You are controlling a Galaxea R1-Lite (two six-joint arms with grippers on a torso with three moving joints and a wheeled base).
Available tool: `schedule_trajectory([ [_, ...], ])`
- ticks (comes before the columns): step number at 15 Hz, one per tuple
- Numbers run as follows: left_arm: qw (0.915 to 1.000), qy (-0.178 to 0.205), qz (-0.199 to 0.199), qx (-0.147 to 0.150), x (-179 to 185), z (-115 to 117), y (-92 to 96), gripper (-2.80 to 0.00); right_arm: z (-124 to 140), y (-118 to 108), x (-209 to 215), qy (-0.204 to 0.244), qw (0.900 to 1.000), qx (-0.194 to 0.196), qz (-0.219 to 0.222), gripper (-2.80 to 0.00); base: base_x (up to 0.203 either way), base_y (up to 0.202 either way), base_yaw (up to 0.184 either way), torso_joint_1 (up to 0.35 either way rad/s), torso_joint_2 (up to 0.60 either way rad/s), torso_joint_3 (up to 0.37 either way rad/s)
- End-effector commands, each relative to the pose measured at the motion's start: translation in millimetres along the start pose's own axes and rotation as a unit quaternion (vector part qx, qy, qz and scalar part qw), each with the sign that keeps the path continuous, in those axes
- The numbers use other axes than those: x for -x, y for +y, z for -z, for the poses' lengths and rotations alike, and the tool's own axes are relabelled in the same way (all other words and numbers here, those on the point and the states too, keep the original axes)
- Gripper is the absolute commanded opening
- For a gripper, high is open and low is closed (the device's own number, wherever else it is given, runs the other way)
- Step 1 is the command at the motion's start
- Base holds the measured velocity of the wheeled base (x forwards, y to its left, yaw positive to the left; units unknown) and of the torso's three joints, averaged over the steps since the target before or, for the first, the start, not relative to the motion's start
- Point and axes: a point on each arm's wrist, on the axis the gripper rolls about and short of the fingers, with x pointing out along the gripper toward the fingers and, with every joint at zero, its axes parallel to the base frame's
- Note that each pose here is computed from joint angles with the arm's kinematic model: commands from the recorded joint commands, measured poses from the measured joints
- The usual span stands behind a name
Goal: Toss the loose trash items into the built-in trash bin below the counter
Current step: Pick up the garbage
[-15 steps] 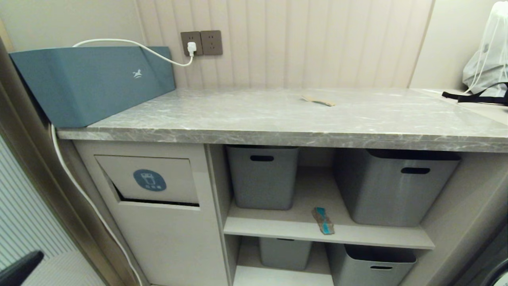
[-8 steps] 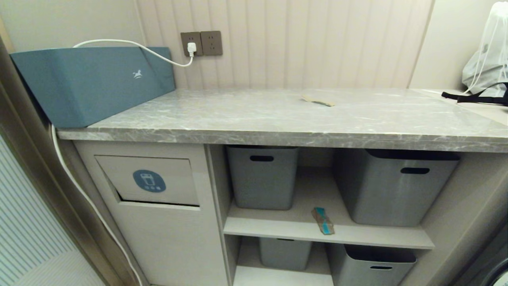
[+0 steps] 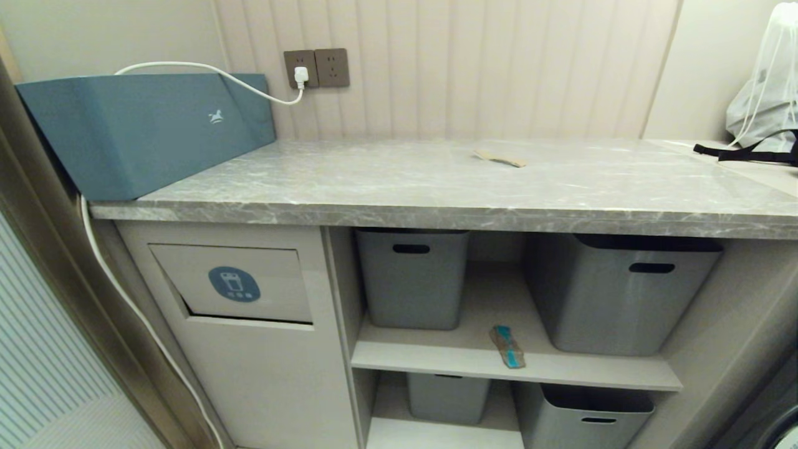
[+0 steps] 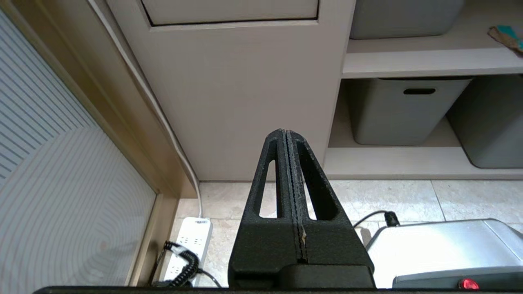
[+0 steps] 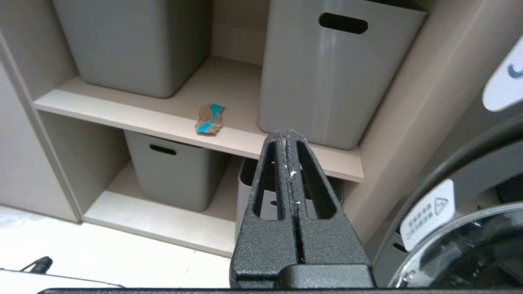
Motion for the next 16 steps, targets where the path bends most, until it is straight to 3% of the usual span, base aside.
schedule_trajectory([
  [1, 0.9998, -0.020, -0.002, -0.001, 2.9, 0.6, -0.2, -2.80, 0.0, 0.0, -0.1, 0.001, 1.000, -0.002, 0.000, -2.80, 0.000, 0.000, 0.000, 0.000, 0.00, 0.000],
  [4, 0.9938, -0.111, -0.011, -0.001, 15.8, 6.6, -1.0, -2.80, 0.0, 0.0, -0.1, 0.001, 1.000, -0.001, 0.000, -2.80, 0.000, 0.000, 0.000, 0.000, 0.00, 0.000],
  [5, 0.9924, -0.122, -0.015, 0.005, 17.0, 7.4, -1.0, -2.80, 0.0, 0.0, -0.1, 0.001, 1.000, -0.001, 0.000, -2.80, 0.000, 0.000, 0.000, 0.000, 0.00, 0.000],
  [7, 0.9921, -0.122, -0.020, 0.023, 16.8, 7.2, -0.6, -2.80, -0.3, 0.0, 0.0, 0.000, 1.000, 0.004, -0.002, -2.80, 0.000, 0.000, 0.000, 0.000, 0.00, 0.000],
  [12, 0.9923, -0.121, -0.020, 0.018, 16.7, 7.3, -0.6, -2.80, -3.3, -0.4, 0.7, -0.003, 1.000, 0.009, -0.002, -2.80, 0.000, 0.000, 0.000, 0.000, 0.00, 0.000],
  [14, 0.9921, -0.122, -0.020, 0.021, 16.8, 7.2, -0.6, -2.80, -28.4, -4.2, -0.9, 0.000, 1.000, 0.007, -0.004, -2.80, 0.000, 0.000, 0.000, 0.000, 0.00, 0.000],
  [16, 0.9921, -0.122, -0.021, 0.024, 16.8, 7.2, -0.6, -2.80, -59.1, -9.5, -20.6, 0.053, 0.998, 0.005, -0.020, -2.80, 0.000, 0.000, 0.000, 0.000, 0.00, 0.000],
])
